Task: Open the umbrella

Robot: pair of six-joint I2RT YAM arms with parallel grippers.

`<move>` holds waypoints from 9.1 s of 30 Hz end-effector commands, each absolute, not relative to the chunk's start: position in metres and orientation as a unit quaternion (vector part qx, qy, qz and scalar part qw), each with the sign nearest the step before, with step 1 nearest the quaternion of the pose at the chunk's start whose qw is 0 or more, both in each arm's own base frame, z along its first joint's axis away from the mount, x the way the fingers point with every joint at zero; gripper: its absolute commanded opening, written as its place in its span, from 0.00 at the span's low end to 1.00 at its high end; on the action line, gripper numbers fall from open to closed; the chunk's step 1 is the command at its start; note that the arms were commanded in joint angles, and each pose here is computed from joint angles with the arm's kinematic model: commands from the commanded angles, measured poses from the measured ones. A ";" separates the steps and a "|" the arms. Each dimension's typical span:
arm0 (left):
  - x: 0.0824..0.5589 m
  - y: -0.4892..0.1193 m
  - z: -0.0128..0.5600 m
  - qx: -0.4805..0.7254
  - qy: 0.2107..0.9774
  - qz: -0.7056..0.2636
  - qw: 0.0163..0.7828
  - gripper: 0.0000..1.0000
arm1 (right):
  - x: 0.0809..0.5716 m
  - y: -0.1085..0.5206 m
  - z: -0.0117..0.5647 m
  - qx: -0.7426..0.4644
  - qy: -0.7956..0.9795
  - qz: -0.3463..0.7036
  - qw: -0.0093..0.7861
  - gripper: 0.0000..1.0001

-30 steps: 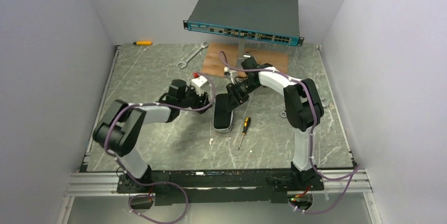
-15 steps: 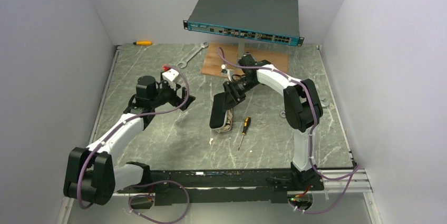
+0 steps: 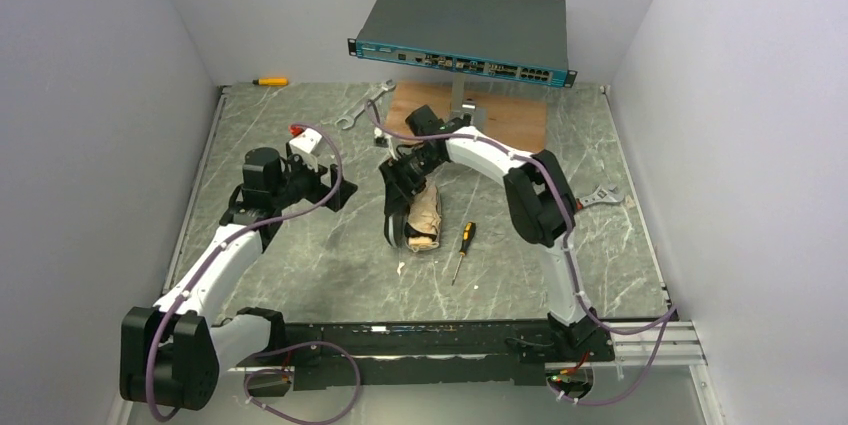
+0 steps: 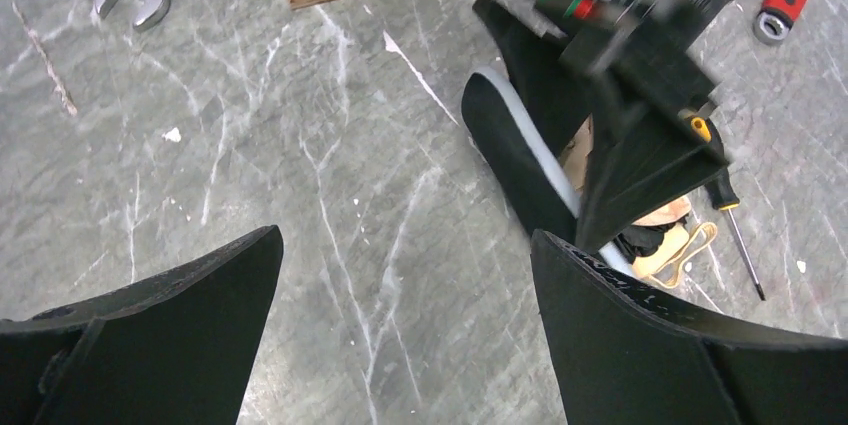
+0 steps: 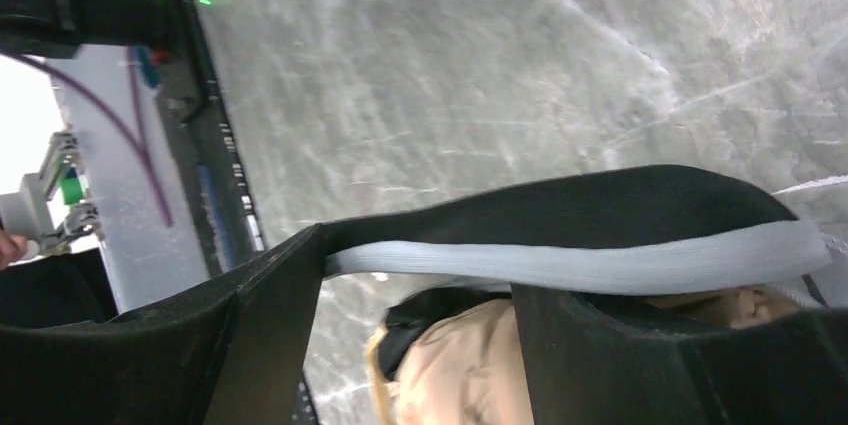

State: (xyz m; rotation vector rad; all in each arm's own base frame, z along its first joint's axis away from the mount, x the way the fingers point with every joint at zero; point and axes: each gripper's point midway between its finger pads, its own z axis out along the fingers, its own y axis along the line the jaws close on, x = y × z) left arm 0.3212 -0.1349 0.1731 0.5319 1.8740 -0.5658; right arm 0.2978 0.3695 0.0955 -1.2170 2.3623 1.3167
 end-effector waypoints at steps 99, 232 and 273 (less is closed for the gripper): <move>0.320 0.036 0.244 -0.087 0.819 -0.090 0.561 1.00 | 0.446 0.509 0.123 -0.126 0.836 0.428 0.320 0.00; 0.184 -0.220 0.271 0.545 0.544 -0.305 0.561 0.00 | 0.214 0.299 0.238 -0.612 0.589 0.210 0.484 1.00; 0.178 -0.261 0.292 0.706 0.347 -0.139 0.601 0.26 | 0.175 0.312 0.249 -0.589 0.601 0.456 0.291 0.00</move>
